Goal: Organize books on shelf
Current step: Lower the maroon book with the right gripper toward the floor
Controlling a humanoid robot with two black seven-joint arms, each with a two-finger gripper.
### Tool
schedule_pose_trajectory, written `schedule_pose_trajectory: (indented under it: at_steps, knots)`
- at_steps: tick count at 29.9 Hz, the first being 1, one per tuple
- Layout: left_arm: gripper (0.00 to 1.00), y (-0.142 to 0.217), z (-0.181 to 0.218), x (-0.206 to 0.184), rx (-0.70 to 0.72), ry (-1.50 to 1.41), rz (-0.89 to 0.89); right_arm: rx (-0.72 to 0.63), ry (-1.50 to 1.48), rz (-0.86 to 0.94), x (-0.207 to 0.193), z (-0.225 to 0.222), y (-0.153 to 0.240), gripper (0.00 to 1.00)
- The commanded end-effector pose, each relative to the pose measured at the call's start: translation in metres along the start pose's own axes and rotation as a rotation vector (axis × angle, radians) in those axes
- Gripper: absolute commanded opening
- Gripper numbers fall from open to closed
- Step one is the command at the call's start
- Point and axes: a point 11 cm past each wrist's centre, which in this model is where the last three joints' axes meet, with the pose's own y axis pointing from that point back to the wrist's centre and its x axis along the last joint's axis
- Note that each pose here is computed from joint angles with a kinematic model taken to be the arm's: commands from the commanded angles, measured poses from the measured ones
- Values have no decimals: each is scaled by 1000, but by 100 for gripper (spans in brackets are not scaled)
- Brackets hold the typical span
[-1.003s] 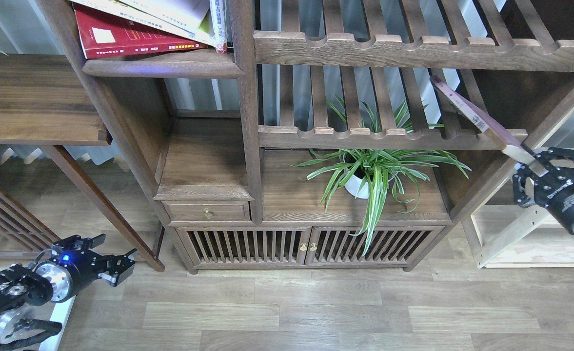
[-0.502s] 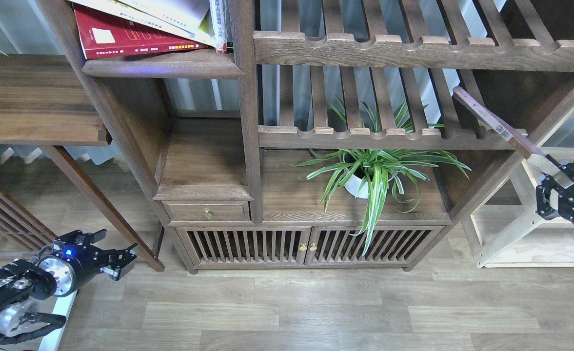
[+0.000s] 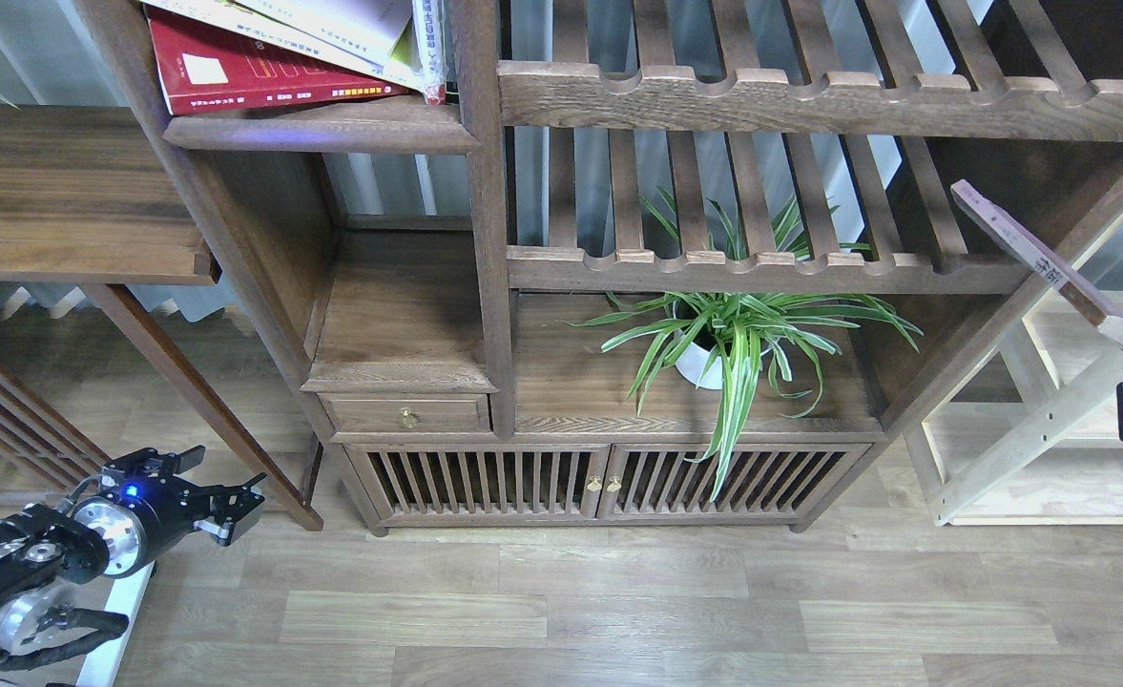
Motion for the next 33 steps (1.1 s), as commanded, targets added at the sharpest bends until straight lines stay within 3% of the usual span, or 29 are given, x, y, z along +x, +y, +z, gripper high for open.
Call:
schedule_pose_trajectory:
  at_steps: [1, 15, 33]
  knots:
    - [81, 0, 1, 0, -2, -1, 0, -9, 8, -7, 1, 3, 4, 0]
    - [81, -1, 6, 2, -12, -2, 7, 43, -4, -47, 0, -19, 9, 0]
    - [81, -2, 8, -1, -17, 0, 4, -9, 35, -88, 2, -4, 28, 0]
